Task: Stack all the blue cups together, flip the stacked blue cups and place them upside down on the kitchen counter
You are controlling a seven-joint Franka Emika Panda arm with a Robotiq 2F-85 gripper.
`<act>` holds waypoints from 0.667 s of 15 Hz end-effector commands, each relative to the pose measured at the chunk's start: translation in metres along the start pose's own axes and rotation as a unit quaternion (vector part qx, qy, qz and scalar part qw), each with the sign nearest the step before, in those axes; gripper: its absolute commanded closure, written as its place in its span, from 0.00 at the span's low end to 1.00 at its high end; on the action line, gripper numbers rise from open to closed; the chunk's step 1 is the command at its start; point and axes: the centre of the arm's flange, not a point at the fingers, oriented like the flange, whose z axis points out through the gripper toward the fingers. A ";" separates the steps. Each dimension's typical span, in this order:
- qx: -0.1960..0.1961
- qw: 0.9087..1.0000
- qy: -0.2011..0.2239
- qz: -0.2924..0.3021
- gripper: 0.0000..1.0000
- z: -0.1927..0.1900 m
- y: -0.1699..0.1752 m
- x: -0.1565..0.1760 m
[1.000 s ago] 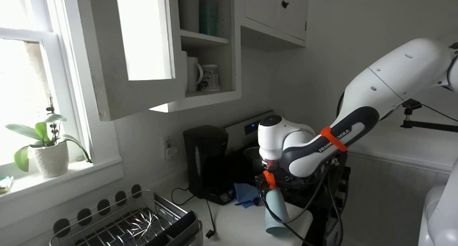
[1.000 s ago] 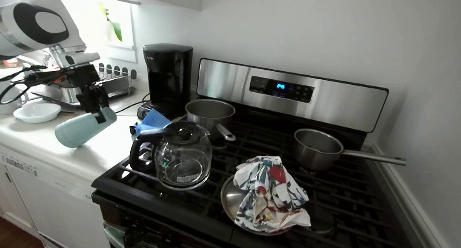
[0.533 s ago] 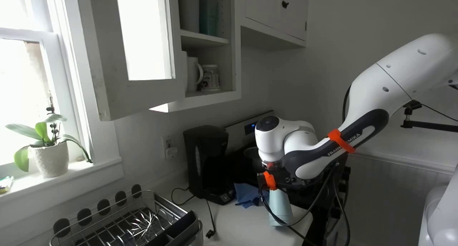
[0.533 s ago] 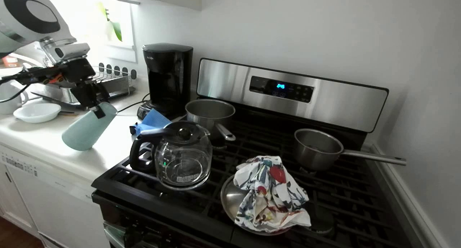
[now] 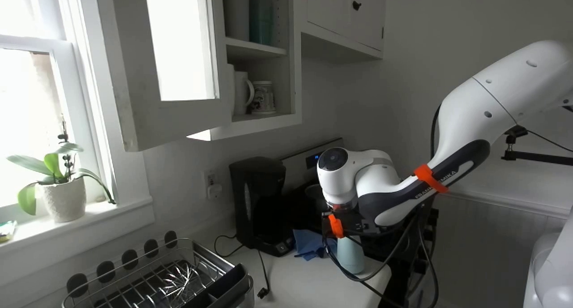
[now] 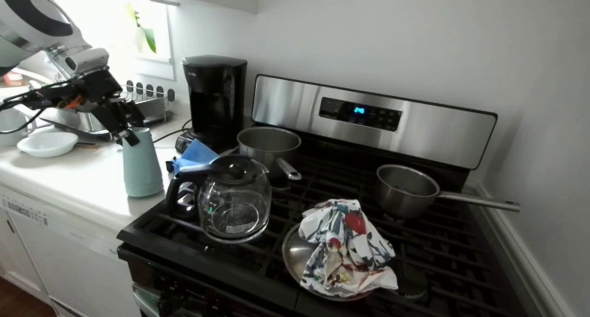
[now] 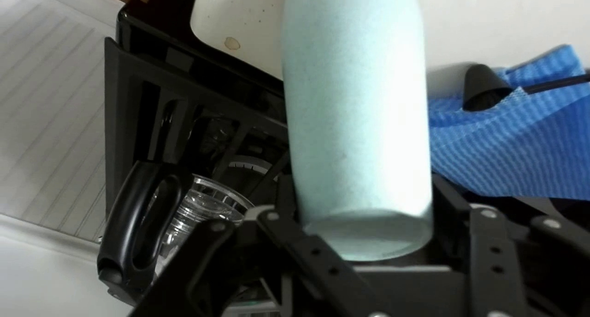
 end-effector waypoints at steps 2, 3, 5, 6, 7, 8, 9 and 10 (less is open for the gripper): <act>-0.007 0.999 0.030 0.012 0.55 -0.006 -0.002 0.000; -0.007 0.999 0.028 0.013 0.55 -0.005 -0.002 0.000; -0.007 1.000 0.023 0.016 0.55 -0.004 -0.002 -0.001; -0.006 1.000 0.020 0.018 0.55 -0.004 -0.002 -0.001; -0.006 1.000 0.019 0.019 0.55 -0.004 -0.002 -0.001; -0.005 1.000 0.018 0.020 0.55 -0.004 -0.002 -0.001; -0.005 1.000 0.014 0.018 0.55 -0.003 -0.003 -0.002; -0.005 1.000 0.013 0.017 0.55 -0.003 -0.003 -0.002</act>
